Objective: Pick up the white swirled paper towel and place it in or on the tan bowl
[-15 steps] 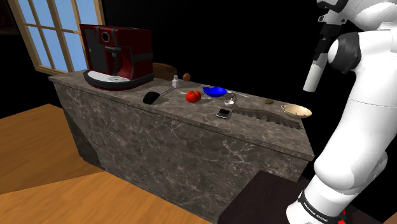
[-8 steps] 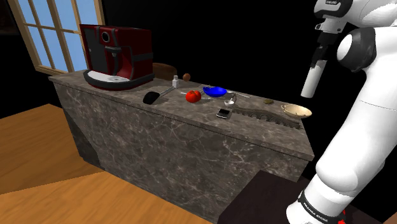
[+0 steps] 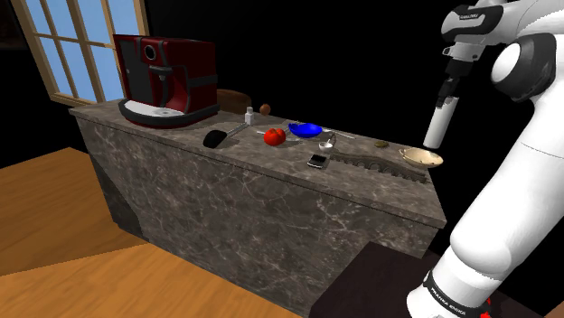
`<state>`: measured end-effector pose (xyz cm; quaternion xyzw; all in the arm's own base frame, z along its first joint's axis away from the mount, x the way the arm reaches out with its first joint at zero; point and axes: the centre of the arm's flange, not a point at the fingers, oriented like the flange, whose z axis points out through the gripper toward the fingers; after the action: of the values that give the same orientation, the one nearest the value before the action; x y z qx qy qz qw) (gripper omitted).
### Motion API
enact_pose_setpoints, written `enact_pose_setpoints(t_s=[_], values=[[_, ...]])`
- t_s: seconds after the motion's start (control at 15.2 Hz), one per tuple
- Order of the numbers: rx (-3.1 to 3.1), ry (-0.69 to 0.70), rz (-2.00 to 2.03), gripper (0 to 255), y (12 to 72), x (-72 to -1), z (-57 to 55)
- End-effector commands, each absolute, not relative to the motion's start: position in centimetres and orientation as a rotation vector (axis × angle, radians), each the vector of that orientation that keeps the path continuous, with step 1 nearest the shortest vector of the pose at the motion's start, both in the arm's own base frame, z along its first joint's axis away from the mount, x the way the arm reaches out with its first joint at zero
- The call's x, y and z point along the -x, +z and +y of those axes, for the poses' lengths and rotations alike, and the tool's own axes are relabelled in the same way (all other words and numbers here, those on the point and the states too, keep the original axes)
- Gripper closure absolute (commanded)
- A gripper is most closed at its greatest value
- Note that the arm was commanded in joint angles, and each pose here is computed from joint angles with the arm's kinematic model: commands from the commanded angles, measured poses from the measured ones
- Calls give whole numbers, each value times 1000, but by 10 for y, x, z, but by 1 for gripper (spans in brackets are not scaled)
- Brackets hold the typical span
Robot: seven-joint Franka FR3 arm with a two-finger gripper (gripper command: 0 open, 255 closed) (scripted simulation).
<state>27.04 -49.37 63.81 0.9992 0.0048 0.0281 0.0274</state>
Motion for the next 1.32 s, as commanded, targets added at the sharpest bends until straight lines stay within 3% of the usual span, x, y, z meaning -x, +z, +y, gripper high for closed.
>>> enact_pose_setpoints(t_s=[0.0, 0.92, 0.99, 1.25], values=[[-3085, 87, 15, 255, 628, -271, -494], [-3085, 87, 15, 255, 594, -271, -494], [-3085, 87, 15, 0, 594, -271, -494], [-3085, 87, 15, 0, 594, -271, -494]])
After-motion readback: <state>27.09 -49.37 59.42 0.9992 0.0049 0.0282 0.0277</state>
